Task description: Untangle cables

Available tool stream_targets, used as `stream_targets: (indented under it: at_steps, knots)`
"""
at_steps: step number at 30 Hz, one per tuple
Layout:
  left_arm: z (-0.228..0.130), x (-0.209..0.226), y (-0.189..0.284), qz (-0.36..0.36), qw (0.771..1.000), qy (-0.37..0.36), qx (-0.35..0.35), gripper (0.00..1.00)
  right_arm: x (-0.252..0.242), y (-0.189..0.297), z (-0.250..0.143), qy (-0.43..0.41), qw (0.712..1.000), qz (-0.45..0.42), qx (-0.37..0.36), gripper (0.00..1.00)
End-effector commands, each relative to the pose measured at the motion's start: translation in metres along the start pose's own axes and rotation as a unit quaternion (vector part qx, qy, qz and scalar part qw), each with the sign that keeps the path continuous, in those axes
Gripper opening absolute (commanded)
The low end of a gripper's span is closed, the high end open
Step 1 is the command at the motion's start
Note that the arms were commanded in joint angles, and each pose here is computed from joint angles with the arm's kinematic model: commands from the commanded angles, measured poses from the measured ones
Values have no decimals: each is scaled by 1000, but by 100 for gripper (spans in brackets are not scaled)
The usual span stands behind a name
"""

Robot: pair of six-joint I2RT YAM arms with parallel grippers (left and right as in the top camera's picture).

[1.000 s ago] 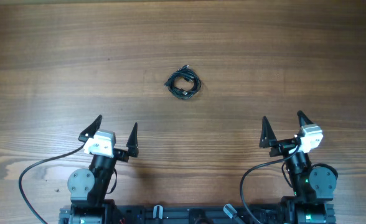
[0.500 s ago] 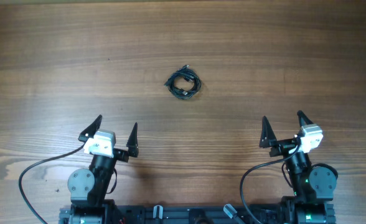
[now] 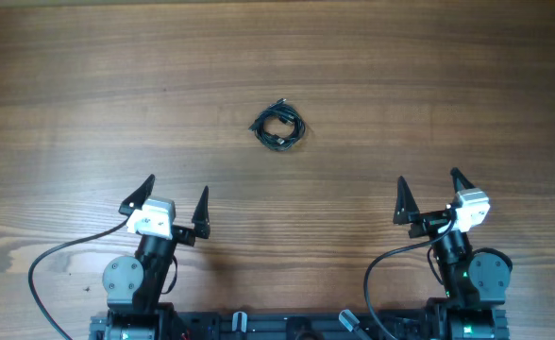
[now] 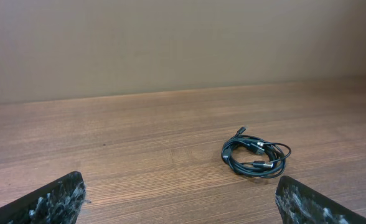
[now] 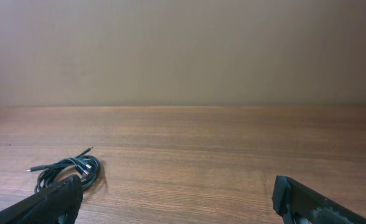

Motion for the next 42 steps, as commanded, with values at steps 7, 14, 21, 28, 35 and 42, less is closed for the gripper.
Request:
stream_targets:
  at_steps: [7,14,21,28,35,42]
  knots:
    - [21,-32,6,-132,989,-7,-69,100,4,0,8,-94,995,16,-18,100]
    - [52,-35,15,-192,939,275,-79,100,24,3,-1,-247,964,73,64,100]
    - [135,-11,48,-145,944,275,-109,100,62,4,93,-184,974,91,97,100]
    - [211,5,65,-138,950,243,-141,100,101,-17,159,-213,923,102,304,100]
    - [217,-13,66,-220,942,224,-122,100,92,-39,134,-226,862,63,449,100]
    - [177,-23,-30,-302,908,282,73,100,89,-66,90,-101,856,-1,508,100]
Point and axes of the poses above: each gripper's point midway between its finger pads, its own y axis back along the fingers, its own x axis along the line the jaws close on, z = x × y, the point moved 5 cm from there along y, back along the fingers, and after that the axes turned 13 degrees about -y, right-handed, at the moved point
